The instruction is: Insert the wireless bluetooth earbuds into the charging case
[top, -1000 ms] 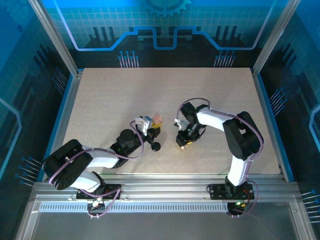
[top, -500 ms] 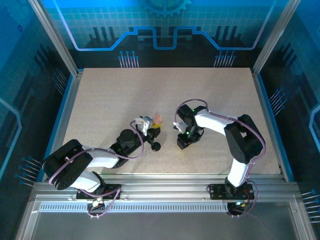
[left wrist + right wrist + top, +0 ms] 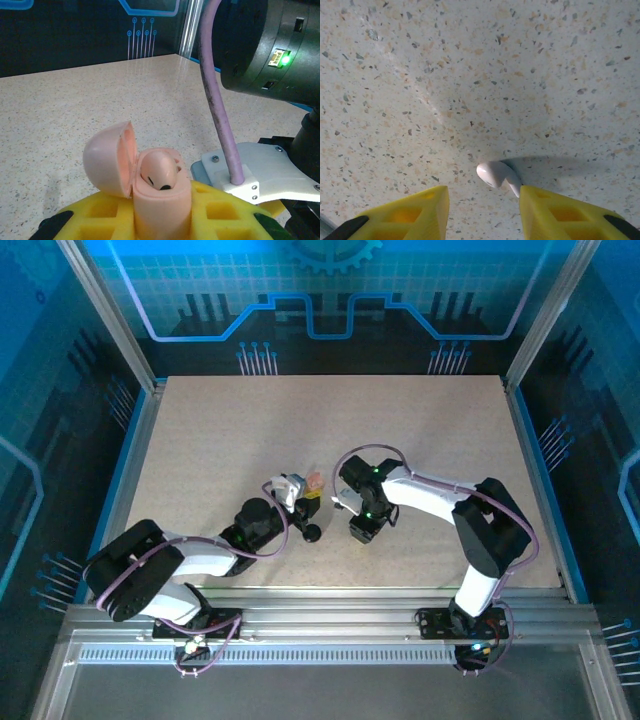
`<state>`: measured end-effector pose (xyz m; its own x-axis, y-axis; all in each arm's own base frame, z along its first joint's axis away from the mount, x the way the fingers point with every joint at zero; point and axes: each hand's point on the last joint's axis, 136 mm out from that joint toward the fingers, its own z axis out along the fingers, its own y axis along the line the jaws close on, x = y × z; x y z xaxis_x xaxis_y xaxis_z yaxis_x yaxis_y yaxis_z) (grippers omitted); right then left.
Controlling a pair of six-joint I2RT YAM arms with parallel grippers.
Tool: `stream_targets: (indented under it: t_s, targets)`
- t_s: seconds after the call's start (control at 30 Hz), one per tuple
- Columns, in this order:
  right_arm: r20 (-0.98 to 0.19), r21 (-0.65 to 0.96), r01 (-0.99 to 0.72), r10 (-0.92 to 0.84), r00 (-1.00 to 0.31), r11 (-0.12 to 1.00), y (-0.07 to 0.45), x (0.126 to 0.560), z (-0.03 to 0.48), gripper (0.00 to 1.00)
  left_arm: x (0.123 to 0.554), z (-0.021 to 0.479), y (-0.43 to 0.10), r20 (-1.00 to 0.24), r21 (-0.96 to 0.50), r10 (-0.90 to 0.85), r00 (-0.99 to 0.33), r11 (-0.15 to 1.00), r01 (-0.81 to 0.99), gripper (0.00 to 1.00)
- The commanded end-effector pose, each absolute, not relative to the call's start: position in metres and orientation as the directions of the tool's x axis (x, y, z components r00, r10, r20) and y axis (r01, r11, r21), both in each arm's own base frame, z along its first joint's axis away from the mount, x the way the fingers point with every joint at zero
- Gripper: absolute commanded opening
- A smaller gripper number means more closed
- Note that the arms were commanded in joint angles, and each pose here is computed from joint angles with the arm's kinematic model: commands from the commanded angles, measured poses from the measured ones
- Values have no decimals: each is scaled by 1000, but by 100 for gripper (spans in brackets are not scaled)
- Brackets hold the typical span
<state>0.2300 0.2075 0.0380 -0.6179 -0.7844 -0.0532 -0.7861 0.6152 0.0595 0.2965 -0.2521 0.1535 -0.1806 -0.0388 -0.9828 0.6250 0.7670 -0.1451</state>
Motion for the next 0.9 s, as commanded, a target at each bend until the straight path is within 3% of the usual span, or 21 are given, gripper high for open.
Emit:
stream_targets:
  t_s: [0.0, 0.87]
  targets:
    - [-37, 24, -816, -815, -578, 577, 208, 237, 41, 42, 301, 169, -250, -989, -130, -53, -140, 774, 619, 22]
    - [86, 41, -803, -803, -590, 594, 198, 236, 11, 32, 300, 168, -240, -988, -116, -34, -149, 802, 586, 23]
